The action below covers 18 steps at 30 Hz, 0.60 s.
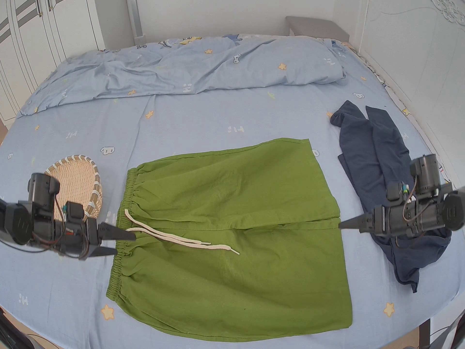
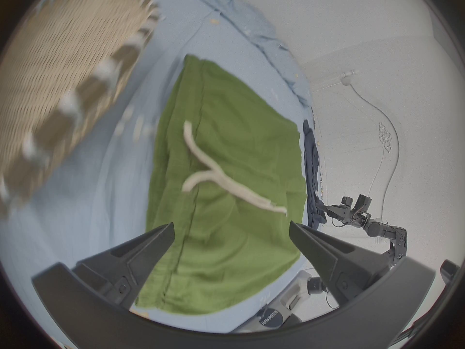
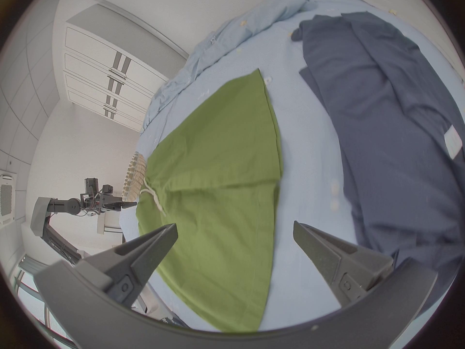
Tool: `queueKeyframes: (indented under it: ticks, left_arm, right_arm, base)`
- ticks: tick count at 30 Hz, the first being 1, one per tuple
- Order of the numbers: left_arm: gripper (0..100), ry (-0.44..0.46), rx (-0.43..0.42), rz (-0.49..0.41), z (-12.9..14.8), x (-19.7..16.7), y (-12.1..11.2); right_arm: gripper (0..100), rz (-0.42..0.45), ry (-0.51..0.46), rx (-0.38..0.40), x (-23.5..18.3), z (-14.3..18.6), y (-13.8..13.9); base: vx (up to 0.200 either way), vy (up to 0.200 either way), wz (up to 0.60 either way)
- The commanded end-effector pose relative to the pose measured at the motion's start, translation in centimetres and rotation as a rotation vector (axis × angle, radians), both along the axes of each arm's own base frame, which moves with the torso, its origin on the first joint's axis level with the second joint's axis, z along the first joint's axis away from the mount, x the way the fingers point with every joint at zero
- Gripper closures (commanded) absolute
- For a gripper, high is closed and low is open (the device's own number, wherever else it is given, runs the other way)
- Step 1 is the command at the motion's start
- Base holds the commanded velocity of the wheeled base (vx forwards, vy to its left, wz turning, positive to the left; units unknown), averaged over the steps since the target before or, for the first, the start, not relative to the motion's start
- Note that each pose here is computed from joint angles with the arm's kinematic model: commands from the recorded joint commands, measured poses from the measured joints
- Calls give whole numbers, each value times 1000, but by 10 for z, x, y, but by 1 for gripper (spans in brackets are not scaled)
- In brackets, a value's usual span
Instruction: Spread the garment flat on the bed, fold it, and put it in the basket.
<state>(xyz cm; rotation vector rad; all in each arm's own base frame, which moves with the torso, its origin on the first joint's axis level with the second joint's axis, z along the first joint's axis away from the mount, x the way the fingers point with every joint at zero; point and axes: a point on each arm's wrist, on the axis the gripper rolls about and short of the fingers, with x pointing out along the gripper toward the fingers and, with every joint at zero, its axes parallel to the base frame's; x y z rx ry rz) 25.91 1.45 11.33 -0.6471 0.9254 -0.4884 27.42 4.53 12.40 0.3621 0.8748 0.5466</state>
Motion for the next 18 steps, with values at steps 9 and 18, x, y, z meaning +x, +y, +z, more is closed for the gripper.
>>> queueKeyframes:
  ticks: [9, 18]
  left_arm:
    - [0, 10, -64, -21, -55, -101, 14]
    - [0, 0, 13, -107, -82, -107, 24]
  right_arm:
    - [0, 72, 42, 40, -80, -29, 7]
    - [0, 73, 49, 40, -80, -30, 7]
  base:
    - [0, 0, 0]
    - [0, 0, 0]
